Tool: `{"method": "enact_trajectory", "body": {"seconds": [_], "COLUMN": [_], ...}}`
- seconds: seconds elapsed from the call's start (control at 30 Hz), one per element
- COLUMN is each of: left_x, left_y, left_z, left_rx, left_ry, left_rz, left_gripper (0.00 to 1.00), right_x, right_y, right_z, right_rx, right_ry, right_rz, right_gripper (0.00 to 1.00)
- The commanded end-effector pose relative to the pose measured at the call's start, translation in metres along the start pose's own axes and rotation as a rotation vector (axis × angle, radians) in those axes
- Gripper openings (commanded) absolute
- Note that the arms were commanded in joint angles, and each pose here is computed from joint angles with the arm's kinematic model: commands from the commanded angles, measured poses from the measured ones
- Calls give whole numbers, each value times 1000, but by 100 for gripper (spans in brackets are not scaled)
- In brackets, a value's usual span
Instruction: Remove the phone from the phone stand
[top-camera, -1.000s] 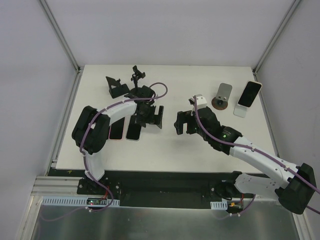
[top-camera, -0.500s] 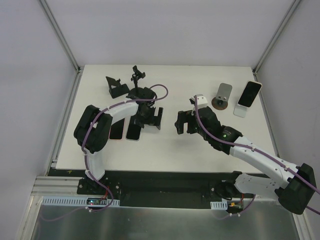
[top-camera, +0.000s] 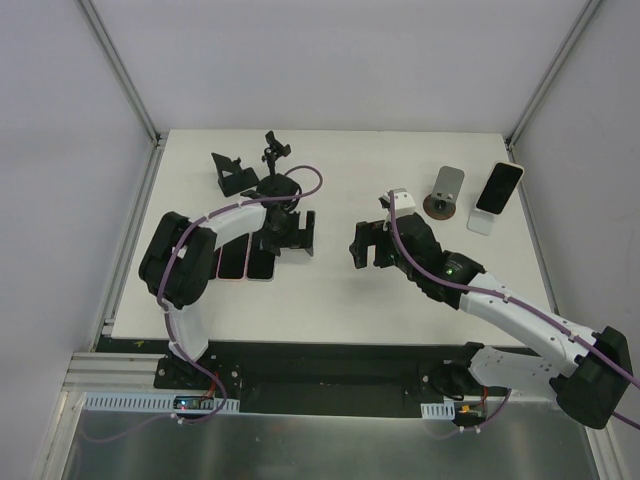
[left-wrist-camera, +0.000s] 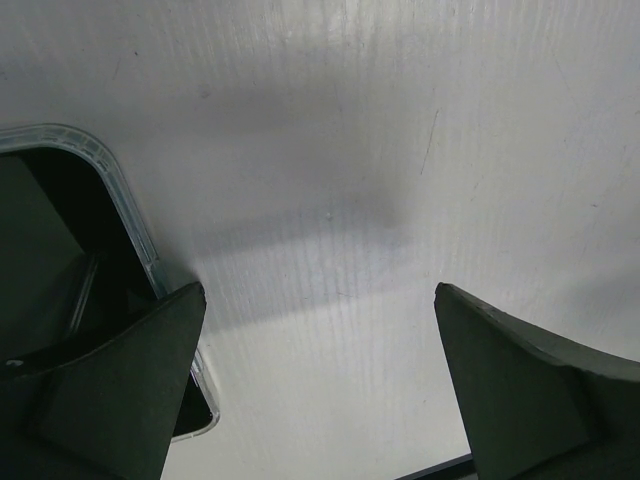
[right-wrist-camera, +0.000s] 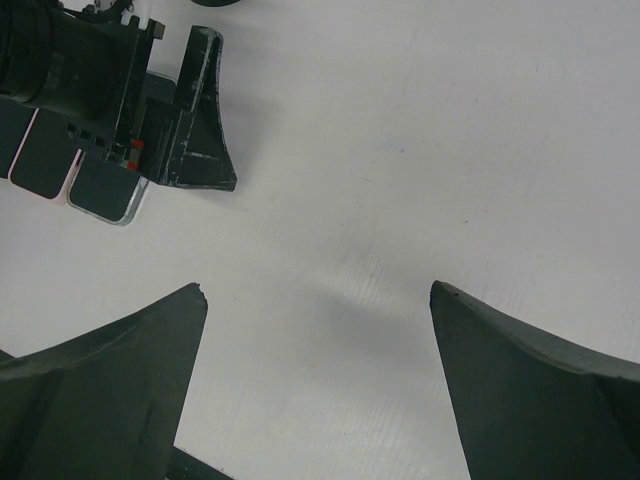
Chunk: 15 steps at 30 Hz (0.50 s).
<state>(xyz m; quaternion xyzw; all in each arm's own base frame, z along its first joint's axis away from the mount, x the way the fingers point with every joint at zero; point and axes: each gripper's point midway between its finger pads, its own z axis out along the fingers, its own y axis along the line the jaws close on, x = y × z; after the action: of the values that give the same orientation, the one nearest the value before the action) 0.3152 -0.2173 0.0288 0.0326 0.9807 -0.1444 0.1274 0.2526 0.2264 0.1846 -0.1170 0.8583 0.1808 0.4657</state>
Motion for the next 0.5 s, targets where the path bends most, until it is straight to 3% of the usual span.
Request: {"method": "enact_trajectory", "body": {"seconds": [0.0, 0.3, 0.47], "left_x": [5, -2, -19], "left_y": [23, 14, -4], "left_z": [-10, -22, -59], "left_rx": [-77, -28, 41], "left_ry": [-8, -34, -136], "left_rz": [-47, -55, -43], "left_gripper": [99, 99, 99], "right_x": [-19, -24, -34], "right_y": [2, -2, -27], "right_z": [-4, -5, -7], "right_rx": [2, 24, 106], "right_ry": [-45, -57, -60], "right_rz": [28, 15, 3], "right_gripper": [96, 96, 96]}}
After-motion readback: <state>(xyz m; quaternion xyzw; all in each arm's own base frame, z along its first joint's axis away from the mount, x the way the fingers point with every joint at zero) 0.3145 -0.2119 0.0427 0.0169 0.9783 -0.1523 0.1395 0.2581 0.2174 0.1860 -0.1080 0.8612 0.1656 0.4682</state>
